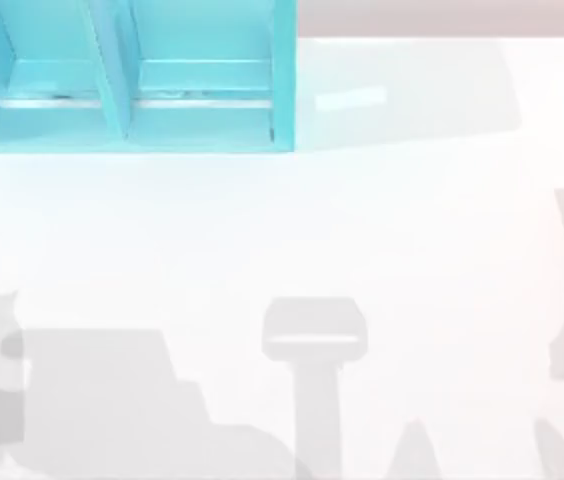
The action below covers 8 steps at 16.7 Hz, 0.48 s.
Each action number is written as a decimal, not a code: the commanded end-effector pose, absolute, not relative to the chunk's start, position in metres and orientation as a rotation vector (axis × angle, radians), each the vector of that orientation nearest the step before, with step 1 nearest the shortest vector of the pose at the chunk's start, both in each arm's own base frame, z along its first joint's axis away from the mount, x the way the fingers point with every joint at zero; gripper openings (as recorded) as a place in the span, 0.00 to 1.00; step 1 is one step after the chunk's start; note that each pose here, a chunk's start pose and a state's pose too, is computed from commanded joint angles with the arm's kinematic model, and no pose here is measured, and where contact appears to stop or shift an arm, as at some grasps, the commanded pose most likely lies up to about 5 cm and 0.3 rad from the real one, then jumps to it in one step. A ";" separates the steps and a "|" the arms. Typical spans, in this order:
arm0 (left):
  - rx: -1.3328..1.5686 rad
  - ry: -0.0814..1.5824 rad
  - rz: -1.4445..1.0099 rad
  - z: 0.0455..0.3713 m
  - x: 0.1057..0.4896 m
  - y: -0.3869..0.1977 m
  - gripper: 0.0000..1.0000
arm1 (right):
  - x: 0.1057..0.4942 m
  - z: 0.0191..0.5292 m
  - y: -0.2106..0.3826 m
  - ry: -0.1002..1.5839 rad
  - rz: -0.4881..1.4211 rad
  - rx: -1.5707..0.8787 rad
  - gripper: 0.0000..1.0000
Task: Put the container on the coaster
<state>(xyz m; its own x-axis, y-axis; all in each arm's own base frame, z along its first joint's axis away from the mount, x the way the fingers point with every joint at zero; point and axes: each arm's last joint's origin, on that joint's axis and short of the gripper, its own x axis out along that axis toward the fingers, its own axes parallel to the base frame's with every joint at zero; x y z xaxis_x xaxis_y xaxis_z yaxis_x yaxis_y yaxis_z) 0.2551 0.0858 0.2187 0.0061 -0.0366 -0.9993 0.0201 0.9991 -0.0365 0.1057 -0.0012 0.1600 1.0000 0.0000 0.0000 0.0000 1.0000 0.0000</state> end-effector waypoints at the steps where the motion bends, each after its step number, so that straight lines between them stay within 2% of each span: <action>1: -0.013 1.564 -0.044 0.219 0.255 0.086 0.00 | 0.106 0.160 -0.001 0.000 0.000 0.000 1.00; 4: -0.010 1.574 -0.050 0.212 0.256 0.085 0.00 | 0.106 0.160 -0.001 0.000 0.000 0.000 1.00; 8: -0.009 1.556 -0.042 0.183 0.257 0.085 0.00 | 0.106 0.160 -0.001 0.000 0.000 0.000 1.00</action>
